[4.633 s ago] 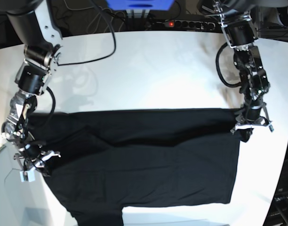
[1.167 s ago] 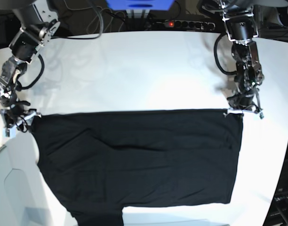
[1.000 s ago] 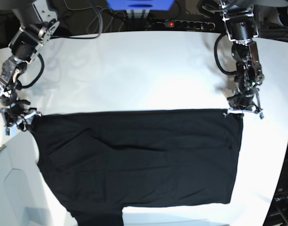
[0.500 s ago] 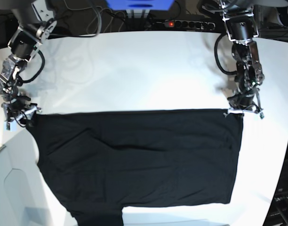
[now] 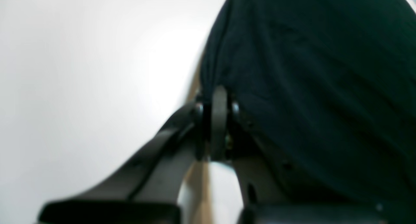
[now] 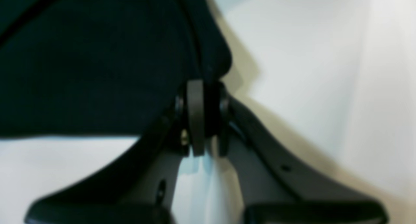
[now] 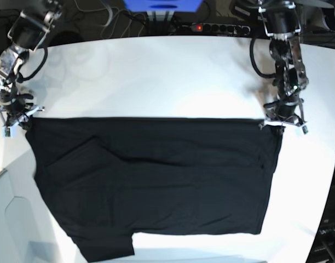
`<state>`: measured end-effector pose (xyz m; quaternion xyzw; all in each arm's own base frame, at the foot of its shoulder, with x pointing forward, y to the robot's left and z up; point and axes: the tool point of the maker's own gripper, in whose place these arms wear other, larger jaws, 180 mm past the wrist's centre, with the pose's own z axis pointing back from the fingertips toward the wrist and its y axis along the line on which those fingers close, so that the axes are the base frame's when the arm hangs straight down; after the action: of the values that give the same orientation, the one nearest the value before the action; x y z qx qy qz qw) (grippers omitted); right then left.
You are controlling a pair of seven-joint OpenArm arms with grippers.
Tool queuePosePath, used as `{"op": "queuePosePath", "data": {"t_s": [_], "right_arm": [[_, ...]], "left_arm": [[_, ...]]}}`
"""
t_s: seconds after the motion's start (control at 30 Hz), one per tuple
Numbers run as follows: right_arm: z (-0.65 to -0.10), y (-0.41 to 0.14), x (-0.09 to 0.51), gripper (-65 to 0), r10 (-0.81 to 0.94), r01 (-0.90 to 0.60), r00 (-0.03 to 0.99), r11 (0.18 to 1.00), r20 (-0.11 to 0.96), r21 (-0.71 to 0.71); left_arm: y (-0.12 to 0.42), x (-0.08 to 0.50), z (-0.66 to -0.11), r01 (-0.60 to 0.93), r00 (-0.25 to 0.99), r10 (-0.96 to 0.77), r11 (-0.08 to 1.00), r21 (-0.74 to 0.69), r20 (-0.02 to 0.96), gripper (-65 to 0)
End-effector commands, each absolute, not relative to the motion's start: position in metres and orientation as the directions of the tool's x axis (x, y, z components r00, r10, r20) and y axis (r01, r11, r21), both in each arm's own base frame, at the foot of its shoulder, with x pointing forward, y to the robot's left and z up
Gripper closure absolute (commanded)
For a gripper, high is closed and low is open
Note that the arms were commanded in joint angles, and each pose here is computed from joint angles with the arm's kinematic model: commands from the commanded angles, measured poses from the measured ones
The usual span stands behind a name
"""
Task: Fold the T-shirt properly
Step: 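Lift and drag the shirt toward the arms' bases with both grippers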
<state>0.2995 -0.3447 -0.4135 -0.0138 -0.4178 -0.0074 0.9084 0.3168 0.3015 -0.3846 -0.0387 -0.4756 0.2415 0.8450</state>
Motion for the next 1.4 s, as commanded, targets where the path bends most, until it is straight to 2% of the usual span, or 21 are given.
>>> {"op": "queuePosePath", "data": {"t_s": [0.0, 0.17, 0.4, 0.57, 0.77, 1.0, 1.37], "right_arm": [[-0.394, -0.349, 0.306, 0.0, 0.033, 0.008, 0.608, 0.999, 0.794, -0.048], [-0.374, -0.346, 0.29, 0.0, 0.123, -0.027, 0.587, 0.991, 0.8, -0.133], [-0.367, -0.345, 0.254, 0.0, 0.204, -0.063, 0.609, 0.976, 0.767, -0.21], [-0.357, -0.349, 0.231, 0.0, 0.159, -0.015, 0.59, 0.982, 0.792, -0.186], [-0.337, -0.341, 0.224, 0.0, 0.224, -0.049, 0.568, 0.97, 0.792, -0.239], [-0.283, -0.322, 0.252, 0.0, 0.314, -0.064, 0.432, 0.946, 0.846, -0.318], [-0.216, -0.339, 0.331, 0.0, 0.324, 0.024, 0.382, 0.933, 0.866, -0.36]], "left_arm": [[0.314, 0.317, -0.366, -0.373, 0.38, 0.426, 0.883, -0.285, 0.821, -0.1], [0.32, 0.288, -0.351, -0.376, 0.365, 0.394, 0.891, -0.253, 0.843, -0.1], [0.319, 0.253, -0.351, -0.376, 0.404, 0.36, 0.903, -0.206, 0.841, -0.1], [0.323, 0.226, -0.353, -0.405, 0.419, 0.365, 0.895, -0.189, 0.831, -0.1], [0.324, 0.198, -0.334, -0.433, 0.395, 0.358, 0.885, -0.172, 0.846, -0.1], [0.327, 0.215, -0.305, -0.41, 0.328, 0.322, 0.895, -0.173, 0.888, -0.1], [0.334, 0.276, -0.251, -0.365, 0.151, 0.29, 0.905, -0.22, 0.945, -0.1]]}}
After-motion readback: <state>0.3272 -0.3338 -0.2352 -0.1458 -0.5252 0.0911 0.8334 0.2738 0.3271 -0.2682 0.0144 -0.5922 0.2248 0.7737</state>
